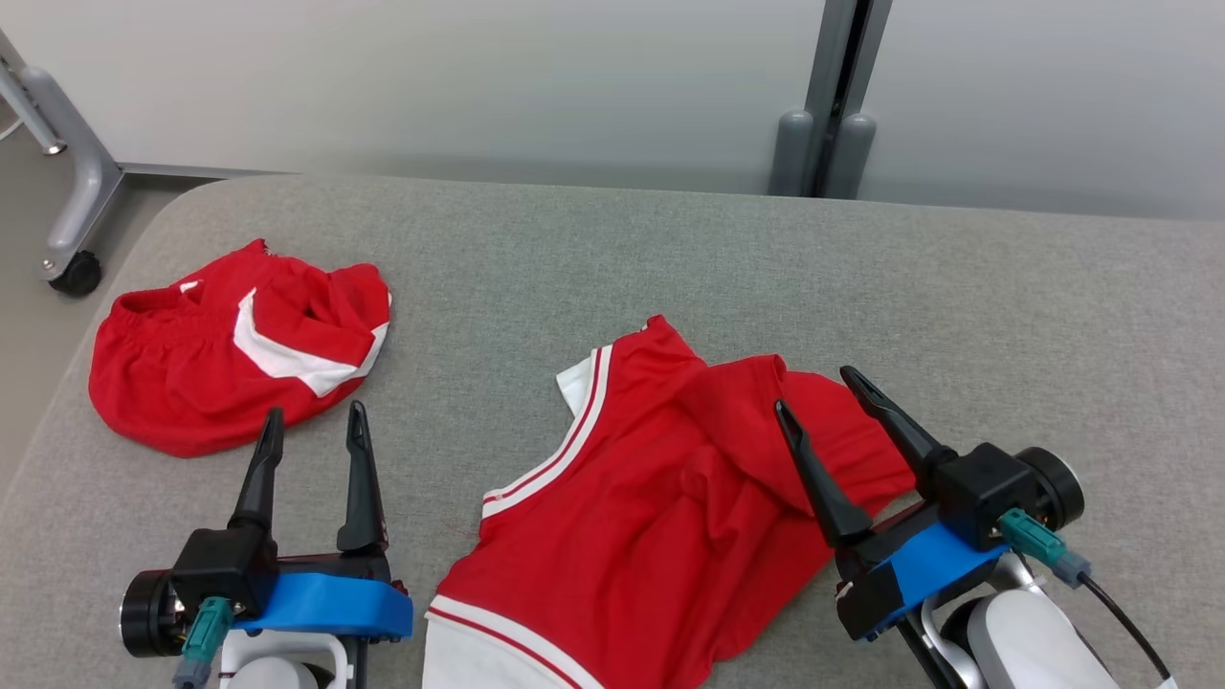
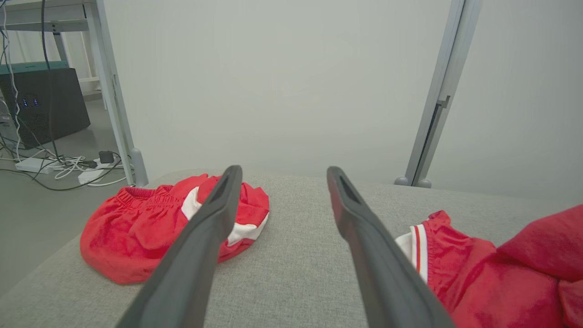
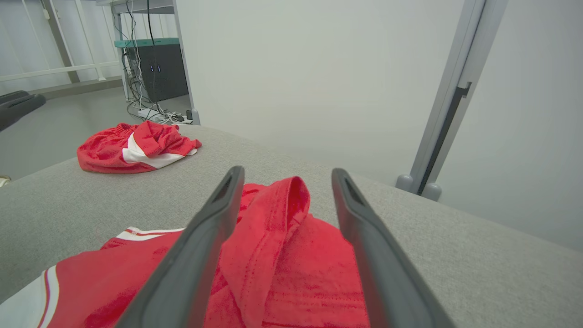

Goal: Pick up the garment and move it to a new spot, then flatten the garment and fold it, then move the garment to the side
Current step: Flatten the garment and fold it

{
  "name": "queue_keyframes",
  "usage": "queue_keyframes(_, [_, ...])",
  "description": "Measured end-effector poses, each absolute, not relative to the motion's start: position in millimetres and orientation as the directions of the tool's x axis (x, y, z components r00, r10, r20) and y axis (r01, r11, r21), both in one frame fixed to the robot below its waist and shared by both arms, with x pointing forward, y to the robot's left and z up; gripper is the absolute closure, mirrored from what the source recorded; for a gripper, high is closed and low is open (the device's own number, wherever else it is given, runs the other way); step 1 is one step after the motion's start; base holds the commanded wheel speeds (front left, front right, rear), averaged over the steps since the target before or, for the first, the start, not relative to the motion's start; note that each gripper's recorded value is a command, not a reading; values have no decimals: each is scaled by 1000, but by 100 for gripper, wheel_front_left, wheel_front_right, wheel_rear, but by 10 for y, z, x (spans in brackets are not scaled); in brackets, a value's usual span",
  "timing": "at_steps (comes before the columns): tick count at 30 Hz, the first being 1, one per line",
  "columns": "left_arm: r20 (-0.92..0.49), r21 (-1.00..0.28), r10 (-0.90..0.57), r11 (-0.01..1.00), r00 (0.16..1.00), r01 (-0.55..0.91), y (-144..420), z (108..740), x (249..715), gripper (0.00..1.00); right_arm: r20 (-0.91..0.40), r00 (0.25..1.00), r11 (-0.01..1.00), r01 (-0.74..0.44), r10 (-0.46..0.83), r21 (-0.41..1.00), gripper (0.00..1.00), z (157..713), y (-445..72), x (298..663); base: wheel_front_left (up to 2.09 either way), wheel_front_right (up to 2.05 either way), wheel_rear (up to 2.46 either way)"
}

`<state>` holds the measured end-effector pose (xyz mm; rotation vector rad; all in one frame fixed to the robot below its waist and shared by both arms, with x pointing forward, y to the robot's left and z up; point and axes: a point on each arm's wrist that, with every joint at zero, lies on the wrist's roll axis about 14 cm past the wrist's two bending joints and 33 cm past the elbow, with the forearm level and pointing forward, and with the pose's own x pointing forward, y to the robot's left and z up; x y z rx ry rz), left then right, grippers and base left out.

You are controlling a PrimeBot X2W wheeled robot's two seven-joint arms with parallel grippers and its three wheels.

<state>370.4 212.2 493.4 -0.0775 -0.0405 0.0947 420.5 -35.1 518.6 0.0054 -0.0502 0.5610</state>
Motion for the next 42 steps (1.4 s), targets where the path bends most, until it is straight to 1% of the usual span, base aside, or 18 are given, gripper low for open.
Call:
queue_keyframes(2, [33,-79,97,992,995,-94,2128,4922,3704,0,40,845,846,-534,533,-1,0,5154,-324,4225,0,0,0])
queue_keyframes(8, [18,-74,123,990,992,-121,2205,4881,3674,0,-49,841,842,-539,539,5,0,4883,-270,4315,0,0,0])
queue_keyframes(14, [7,-72,148,986,989,-148,2278,4850,3652,0,-138,813,823,-568,566,29,0,4564,-137,4347,0,0,0])
queue_keyframes(15, [3,-71,150,986,989,-150,2281,4840,3649,0,-144,810,822,-568,568,46,2,4528,-115,4350,0,0,0])
queue_keyframes(16, [2,-71,152,986,988,-151,2281,4835,3648,0,-147,807,819,-571,572,53,63,4506,-94,4355,0,0,0])
queue_keyframes(17, [0,-73,155,985,988,-155,2285,4831,3648,0,-137,806,817,-574,576,53,100,4515,-79,4365,0,0,0])
queue_keyframes(23, [8,-80,147,986,989,-146,2252,4853,3662,0,-25,826,826,-563,563,30,100,4801,-125,4461,0,0,0])
queue_keyframes(26, [20,-84,134,988,991,-132,2211,4888,3681,0,52,834,835,-550,549,7,100,5048,-196,4482,0,0,0])
queue_keyframes(29, [29,-88,114,990,993,-111,2145,4915,3705,0,152,834,847,-531,530,-35,100,5410,-312,4520,0,0,0])
queue_keyframes(32, [37,-90,93,992,995,-89,2079,4936,3732,0,254,822,857,-510,510,-72,100,5775,-425,4499,0,0,0])
queue_keyframes(36, [44,-94,72,993,996,-67,2007,4953,3767,0,353,797,869,-480,489,-120,100,6240,-560,4451,0,0,0])
queue_keyframes(39, [48,-96,60,994,997,-55,1967,4964,3788,0,404,778,874,-464,481,-148,100,6509,-623,4377,0,0,0])
queue_keyframes(42, [48,-100,52,994,997,-47,1937,4966,3799,0,428,769,878,-452,474,-161,100,6684,-666,4299,0,0,0])
